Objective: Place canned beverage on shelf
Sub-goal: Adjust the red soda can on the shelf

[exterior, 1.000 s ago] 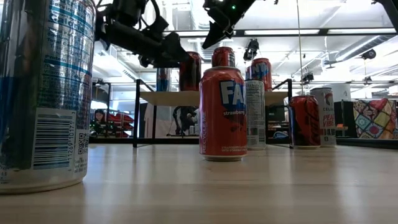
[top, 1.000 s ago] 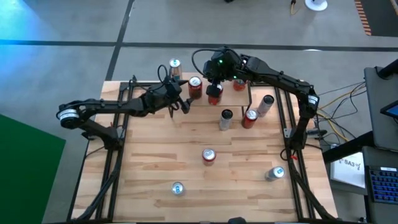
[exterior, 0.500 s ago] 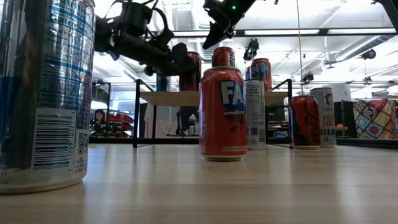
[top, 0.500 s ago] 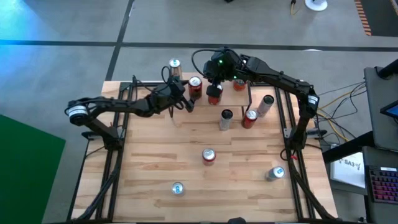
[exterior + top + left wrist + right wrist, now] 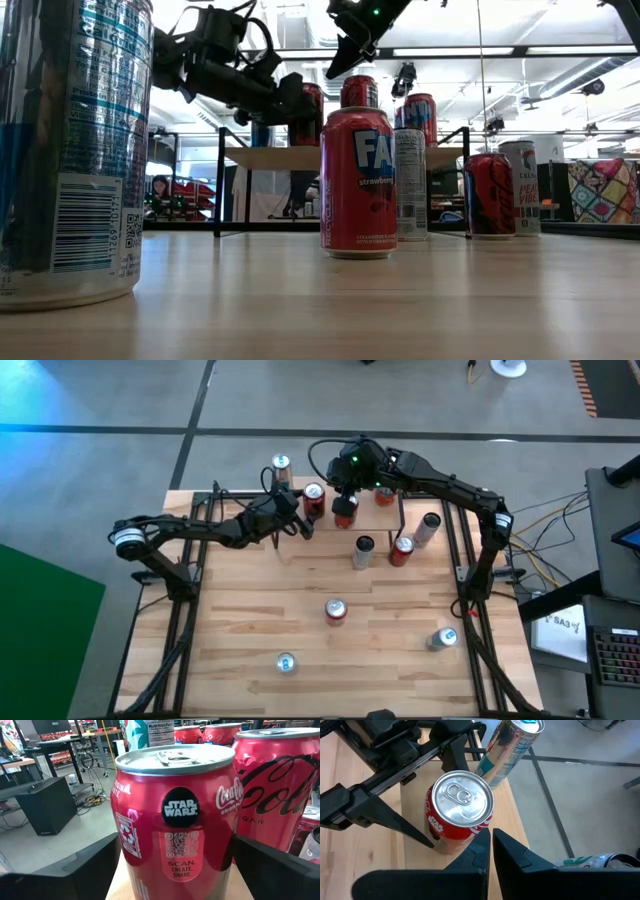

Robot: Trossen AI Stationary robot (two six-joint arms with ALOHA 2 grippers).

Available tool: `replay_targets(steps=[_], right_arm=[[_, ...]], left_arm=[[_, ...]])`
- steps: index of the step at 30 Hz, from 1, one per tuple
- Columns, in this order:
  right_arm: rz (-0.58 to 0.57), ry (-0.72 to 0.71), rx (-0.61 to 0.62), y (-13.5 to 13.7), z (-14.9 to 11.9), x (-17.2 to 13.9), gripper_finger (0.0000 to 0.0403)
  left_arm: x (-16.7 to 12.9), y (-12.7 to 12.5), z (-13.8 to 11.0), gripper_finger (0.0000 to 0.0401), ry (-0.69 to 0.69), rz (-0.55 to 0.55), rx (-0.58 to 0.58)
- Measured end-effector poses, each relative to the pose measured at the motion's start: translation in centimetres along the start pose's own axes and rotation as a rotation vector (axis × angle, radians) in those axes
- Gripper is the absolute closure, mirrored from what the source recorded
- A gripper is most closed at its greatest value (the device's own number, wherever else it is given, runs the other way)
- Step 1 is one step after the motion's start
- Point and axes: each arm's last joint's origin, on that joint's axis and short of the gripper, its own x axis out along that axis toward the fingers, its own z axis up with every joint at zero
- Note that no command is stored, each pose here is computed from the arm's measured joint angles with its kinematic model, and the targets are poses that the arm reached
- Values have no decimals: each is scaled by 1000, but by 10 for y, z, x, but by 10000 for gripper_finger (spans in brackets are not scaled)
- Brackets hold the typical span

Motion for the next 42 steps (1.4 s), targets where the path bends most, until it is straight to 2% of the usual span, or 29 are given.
replay_targets(steps=[11,29,42], right_arm=[[2,5,0,0,-1,0,390],[9,18,-1,1,-2,0,390],[10,20,-1,1,-2,0,390]], left_arm=[[0,0,0,90,3,0,-9],[-19,-3,14,93,43,-45,-13],[-20,-5,11,88,91,-65,-42]])
